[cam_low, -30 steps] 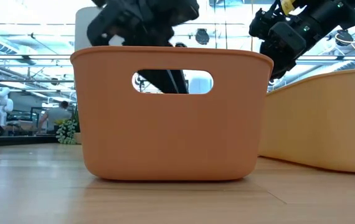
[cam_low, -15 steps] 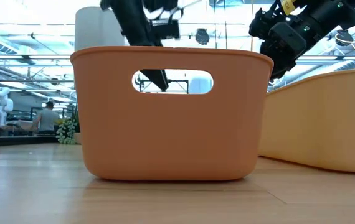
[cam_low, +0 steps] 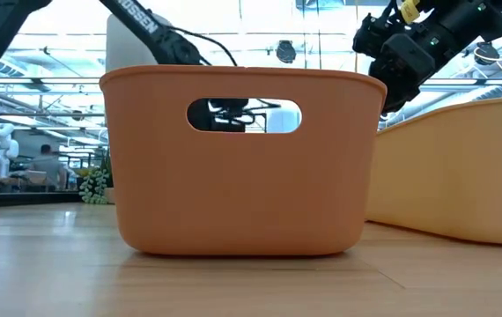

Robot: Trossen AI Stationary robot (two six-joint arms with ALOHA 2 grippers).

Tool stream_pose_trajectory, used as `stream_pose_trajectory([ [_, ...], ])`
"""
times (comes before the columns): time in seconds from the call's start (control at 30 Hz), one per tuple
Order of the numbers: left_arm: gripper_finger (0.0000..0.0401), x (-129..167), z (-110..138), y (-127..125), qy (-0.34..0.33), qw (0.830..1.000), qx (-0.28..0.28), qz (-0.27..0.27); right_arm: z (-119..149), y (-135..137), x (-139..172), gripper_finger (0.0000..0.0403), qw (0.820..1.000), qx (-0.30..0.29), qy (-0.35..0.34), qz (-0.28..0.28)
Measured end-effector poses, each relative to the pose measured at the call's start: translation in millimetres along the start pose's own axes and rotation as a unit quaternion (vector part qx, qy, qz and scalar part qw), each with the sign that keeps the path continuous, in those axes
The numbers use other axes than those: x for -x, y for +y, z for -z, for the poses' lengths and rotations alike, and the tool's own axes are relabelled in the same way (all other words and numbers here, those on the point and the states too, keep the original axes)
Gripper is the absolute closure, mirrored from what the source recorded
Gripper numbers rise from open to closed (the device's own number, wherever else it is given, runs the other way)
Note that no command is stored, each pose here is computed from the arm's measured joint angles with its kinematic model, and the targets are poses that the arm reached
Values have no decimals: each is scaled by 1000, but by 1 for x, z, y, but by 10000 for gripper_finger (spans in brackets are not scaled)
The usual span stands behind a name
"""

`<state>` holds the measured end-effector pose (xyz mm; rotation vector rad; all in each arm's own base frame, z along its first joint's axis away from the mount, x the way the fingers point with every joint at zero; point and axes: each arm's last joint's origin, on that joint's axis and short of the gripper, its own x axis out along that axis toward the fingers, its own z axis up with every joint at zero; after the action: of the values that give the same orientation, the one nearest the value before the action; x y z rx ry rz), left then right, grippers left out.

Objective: Sort batteries

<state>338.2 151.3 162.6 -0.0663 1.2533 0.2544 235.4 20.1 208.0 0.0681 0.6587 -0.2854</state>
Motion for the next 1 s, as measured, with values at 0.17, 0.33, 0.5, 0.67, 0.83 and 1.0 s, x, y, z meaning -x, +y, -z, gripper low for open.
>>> stream_pose_trajectory([
  [0.17, 241, -18, 3, 1, 11, 1000, -2, 3, 0, 0, 0, 252, 1000, 5, 1, 0],
  [0.33, 241, -26, 3, 1, 10, 1000, -2, 4, 0, 0, 0, 252, 1000, 8, 1, 0],
  [0.5, 241, -29, 3, 1, 13, 1000, -2, 4, 0, 0, 0, 252, 1000, 8, 1, 0],
  [0.67, 241, -29, 3, 1, 13, 1000, -3, 4, 0, 0, 0, 252, 1000, 7, -1, 0],
  [0.83, 260, -30, 3, 0, 11, 1000, -7, 17, 0, 0, 0, 252, 1000, 7, -2, 0],
  [1.0, 323, -30, 3, -2, 11, 999, -17, 29, 0, 0, 0, 252, 1000, 7, -2, 0],
])
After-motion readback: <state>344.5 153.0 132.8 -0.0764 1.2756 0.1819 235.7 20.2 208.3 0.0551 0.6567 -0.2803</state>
